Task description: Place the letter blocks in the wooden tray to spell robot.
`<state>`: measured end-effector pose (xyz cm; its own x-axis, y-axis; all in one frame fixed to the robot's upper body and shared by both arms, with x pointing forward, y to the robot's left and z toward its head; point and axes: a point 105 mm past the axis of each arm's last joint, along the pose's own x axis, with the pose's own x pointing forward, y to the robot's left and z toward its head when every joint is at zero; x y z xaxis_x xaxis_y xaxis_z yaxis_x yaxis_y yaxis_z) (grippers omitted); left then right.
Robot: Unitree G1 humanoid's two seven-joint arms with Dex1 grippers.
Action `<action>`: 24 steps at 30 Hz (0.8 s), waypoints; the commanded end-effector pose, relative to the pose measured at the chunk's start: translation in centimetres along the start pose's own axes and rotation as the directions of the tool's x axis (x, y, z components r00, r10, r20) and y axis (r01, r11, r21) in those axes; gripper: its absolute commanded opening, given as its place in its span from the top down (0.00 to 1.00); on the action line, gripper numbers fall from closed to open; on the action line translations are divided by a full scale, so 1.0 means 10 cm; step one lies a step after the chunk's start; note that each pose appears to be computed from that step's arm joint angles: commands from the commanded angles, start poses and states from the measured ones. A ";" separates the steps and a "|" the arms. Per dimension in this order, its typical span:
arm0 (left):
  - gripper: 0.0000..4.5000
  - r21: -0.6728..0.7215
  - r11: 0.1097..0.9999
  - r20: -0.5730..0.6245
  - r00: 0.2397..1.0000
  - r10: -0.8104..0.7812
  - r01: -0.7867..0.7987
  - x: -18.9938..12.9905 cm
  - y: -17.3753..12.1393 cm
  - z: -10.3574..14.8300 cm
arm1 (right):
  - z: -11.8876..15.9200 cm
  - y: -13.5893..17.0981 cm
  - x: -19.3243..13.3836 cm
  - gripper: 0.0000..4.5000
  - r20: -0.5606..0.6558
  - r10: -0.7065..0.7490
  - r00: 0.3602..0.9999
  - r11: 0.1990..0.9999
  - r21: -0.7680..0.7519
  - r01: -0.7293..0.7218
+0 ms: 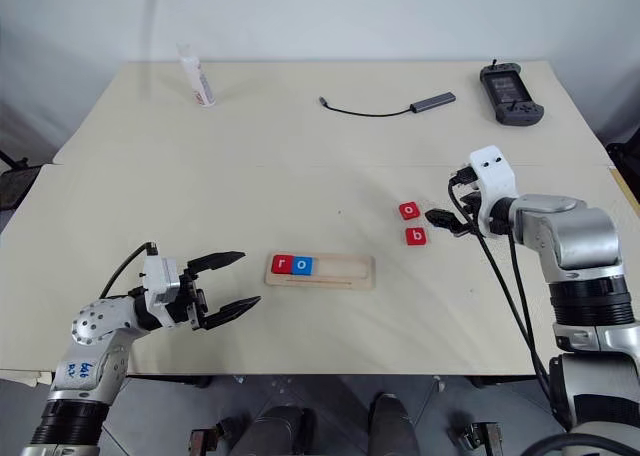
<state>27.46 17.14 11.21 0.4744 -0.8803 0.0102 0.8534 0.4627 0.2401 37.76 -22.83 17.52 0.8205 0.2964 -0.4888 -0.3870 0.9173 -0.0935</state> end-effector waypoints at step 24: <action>0.00 0.033 0.999 0.000 1.000 -0.018 0.018 0.03 0.01 0.13 | -0.32 0.57 0.11 0.27 -0.059 -0.119 0.991 0.978 0.167 0.127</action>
<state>27.68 16.88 11.51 0.4681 -0.8837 -0.0005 0.8603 0.4556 0.2287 35.25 -18.10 13.69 0.8270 0.1773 -0.5335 -0.2103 0.9776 -0.0010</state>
